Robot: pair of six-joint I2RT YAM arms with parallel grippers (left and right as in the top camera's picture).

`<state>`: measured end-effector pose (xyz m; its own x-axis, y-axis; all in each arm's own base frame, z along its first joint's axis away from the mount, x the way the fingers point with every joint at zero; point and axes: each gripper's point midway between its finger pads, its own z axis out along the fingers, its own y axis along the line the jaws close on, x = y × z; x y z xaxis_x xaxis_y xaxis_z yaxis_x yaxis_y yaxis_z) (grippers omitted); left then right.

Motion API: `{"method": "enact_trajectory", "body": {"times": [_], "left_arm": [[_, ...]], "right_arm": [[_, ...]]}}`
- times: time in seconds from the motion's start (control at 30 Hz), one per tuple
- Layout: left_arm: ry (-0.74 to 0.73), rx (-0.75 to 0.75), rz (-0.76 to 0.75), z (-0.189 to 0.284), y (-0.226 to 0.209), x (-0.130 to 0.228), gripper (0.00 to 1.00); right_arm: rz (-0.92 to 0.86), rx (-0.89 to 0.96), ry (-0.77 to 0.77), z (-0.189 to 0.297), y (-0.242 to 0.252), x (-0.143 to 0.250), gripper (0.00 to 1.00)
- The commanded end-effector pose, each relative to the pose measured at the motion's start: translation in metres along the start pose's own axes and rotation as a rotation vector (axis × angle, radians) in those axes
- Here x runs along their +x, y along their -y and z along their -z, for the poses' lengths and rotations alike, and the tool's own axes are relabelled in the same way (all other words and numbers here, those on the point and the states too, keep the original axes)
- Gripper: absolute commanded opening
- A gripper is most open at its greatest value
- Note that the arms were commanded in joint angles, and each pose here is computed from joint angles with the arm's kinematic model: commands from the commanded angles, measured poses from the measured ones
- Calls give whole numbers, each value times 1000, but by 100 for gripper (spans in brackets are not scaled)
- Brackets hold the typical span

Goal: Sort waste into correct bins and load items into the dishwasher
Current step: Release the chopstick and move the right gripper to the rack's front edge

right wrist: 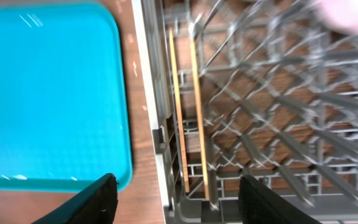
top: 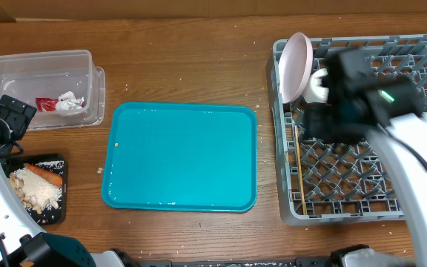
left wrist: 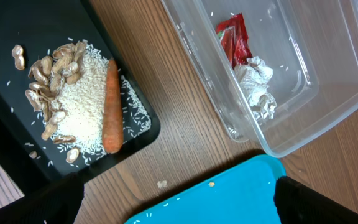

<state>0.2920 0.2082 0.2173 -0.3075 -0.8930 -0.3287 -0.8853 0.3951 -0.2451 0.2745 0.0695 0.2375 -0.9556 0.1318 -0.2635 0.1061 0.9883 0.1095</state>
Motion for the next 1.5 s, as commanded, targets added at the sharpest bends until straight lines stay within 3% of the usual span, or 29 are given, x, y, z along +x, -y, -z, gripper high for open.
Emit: {"method": "enact_trajectory", "body": {"times": [0.0,0.17,0.33,0.37,0.4,0.6,1.1,1.3,1.47], "left_arm": [[6,-4,-10,1,0,-2,100],[6,-4,-10,1,0,-2,100],[6,-4,-10,1,0,-2,100],[6,-5,-10,1,0,-2,100],[6,-4,-10,1,0,-2,100],[6,-4,-10,1,0,-2,100],[6,-4,-10,1,0,-2,100],[6,-5,-10,1,0,-2,100],[6,-4,-10,1,0,-2,100]], "right_arm": [[-91,-23,191,52,13,3,64],[-130,-72,318,80,22,31,65],[-187,-129,400,74,31,55,66],[-237,-144,405,68,33,61,70],[-303,-158,400,61,36,68,100],[-446,-163,348,43,39,76,100],[-442,-130,316,38,42,80,100],[-233,-116,346,21,36,77,100],[-70,-215,543,9,20,54,100]]}}
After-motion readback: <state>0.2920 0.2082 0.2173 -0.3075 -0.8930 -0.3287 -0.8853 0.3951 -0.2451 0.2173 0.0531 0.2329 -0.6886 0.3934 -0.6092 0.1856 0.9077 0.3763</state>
